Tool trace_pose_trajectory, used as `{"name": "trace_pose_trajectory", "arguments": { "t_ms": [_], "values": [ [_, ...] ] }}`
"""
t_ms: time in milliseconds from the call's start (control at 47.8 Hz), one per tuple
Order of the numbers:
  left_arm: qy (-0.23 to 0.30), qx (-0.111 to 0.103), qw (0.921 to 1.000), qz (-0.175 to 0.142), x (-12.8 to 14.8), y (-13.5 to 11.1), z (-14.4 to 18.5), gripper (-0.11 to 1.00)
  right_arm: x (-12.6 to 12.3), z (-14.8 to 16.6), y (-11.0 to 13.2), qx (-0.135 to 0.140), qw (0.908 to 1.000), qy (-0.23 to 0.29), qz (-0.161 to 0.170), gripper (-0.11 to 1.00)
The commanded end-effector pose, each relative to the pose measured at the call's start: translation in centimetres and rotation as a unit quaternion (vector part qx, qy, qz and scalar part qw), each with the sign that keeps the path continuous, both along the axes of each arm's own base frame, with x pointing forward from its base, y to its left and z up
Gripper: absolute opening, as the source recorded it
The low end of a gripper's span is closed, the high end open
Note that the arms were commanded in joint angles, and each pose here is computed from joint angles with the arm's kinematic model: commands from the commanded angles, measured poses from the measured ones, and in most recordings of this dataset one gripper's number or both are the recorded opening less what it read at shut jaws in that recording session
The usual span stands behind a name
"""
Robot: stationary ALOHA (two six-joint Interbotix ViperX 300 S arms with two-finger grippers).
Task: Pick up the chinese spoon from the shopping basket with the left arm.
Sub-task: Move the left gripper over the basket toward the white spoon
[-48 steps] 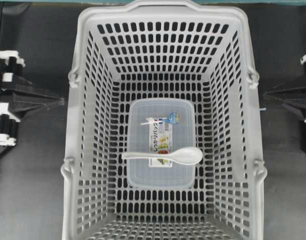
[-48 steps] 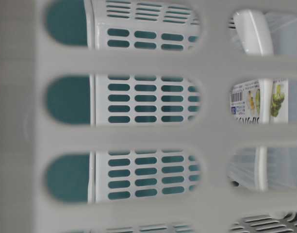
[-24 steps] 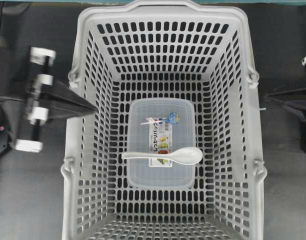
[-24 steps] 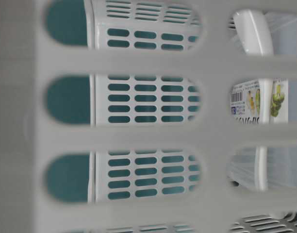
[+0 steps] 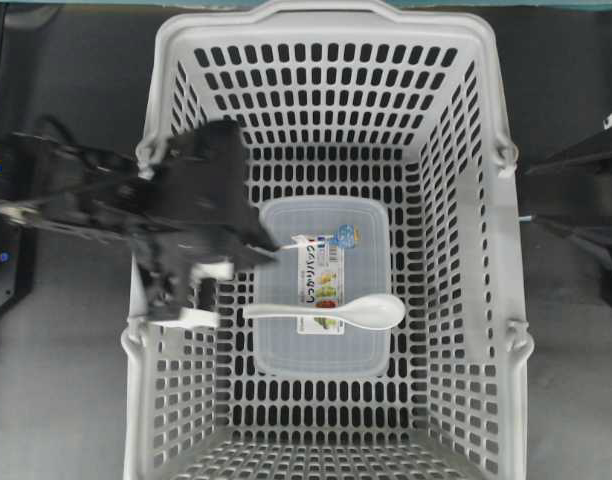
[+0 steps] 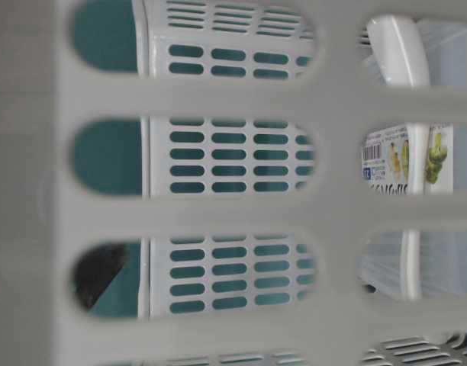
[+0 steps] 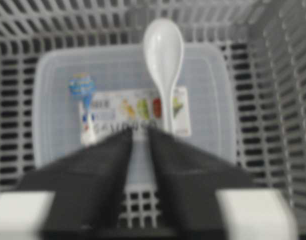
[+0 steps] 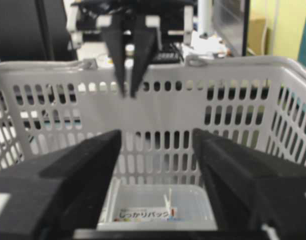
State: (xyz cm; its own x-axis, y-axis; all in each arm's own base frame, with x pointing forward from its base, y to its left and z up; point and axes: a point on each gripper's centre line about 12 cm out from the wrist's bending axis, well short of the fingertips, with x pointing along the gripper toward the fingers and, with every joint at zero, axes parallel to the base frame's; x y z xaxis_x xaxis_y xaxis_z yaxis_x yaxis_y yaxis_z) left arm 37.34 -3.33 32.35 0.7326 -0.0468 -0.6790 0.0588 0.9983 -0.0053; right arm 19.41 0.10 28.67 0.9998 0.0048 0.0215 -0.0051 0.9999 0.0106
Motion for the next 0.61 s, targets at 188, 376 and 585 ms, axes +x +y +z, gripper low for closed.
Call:
{"name": "trace_pose_trajectory", "arguments": {
  "t_ms": [188, 376, 585],
  "values": [
    [0.061, -0.016, 0.9980, 0.010, 4.1, -1.7, -2.1, 0.82, 0.1, 0.4, 0.0, 0.001, 1.0000, -0.006, 0.001, 0.65],
    [0.099, -0.018, 0.9947, 0.019, 6.3, -2.2, -5.0, 0.89, 0.1, 0.5, 0.0, 0.001, 1.0000, -0.007, 0.001, 0.65],
    [0.140, -0.011, 0.9900, 0.015, 7.7, -2.9, -8.7, 0.88, 0.1, 0.4, 0.0, 0.002, 1.0000, -0.006, 0.000, 0.65]
  ]
}}
